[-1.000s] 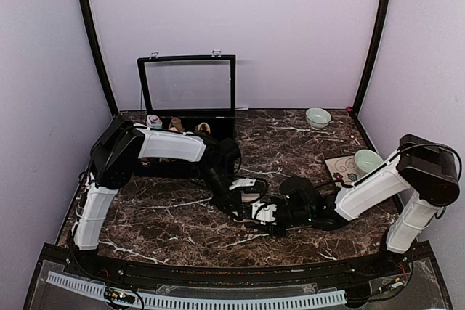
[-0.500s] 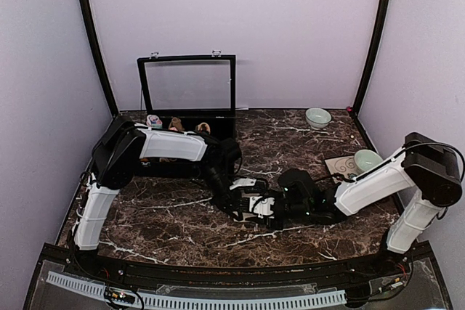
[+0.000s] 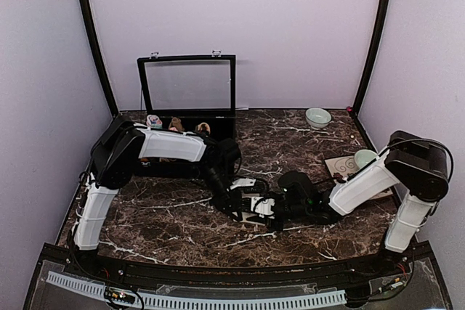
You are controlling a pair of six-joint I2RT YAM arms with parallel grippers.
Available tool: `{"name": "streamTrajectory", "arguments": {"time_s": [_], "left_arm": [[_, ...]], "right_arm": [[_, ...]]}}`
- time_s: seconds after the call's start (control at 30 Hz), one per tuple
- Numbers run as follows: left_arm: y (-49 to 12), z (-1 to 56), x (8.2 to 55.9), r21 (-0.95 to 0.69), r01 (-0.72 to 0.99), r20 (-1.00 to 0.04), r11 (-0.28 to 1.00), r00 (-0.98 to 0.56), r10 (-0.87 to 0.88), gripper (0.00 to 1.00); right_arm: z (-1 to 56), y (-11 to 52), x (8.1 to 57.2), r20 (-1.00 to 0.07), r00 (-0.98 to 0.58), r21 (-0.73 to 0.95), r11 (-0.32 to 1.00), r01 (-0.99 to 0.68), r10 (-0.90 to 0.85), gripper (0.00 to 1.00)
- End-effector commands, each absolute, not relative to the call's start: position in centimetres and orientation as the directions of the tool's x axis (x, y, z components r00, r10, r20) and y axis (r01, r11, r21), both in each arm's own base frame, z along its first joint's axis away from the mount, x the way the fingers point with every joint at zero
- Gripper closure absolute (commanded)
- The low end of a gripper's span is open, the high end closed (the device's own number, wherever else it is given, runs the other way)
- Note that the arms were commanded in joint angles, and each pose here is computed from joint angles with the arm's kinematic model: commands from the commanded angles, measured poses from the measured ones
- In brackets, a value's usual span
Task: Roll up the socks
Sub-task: Roll the sock at the center of the board.
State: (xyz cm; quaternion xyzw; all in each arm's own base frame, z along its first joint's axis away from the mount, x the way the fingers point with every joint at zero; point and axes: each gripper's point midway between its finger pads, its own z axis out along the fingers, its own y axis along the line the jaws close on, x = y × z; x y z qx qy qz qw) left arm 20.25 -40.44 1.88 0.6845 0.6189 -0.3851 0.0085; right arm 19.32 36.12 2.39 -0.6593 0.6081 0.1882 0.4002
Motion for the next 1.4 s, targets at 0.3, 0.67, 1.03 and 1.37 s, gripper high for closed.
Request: {"name": "streamTrajectory", "arguments": {"time_s": [0.3,0.67,1.03,1.37], "left_arm": [[-34.3,2.5,25.3,-0.178,0.984,-0.489,0.027,-0.112,0.865,0.57],[-33.8,8.9,23.1,-0.039,0.999,-0.681,-0.036,0.0,0.732,0.52],[-38.1,4.3,18.8,0.221,0.906,-0.507,-0.36,0.422,0.751,0.55],[-40.0,3.9,20.8,0.338,0.877,-0.484,-0.343,0.474,0.735,0.56]], "right_arm": [[-3.0,33.8,17.0,-0.678,-0.148,0.039,0.165,-0.985,-0.72,0.96],[-4.0,32.3,15.3,-0.605,-0.406,0.27,0.304,-0.914,-0.684,0.97],[-6.0,29.7,14.5,-0.399,-0.67,0.48,0.48,-0.734,-0.626,0.96],[-6.1,29.7,15.1,-0.341,-0.736,0.531,0.526,-0.664,-0.584,0.95]]}}
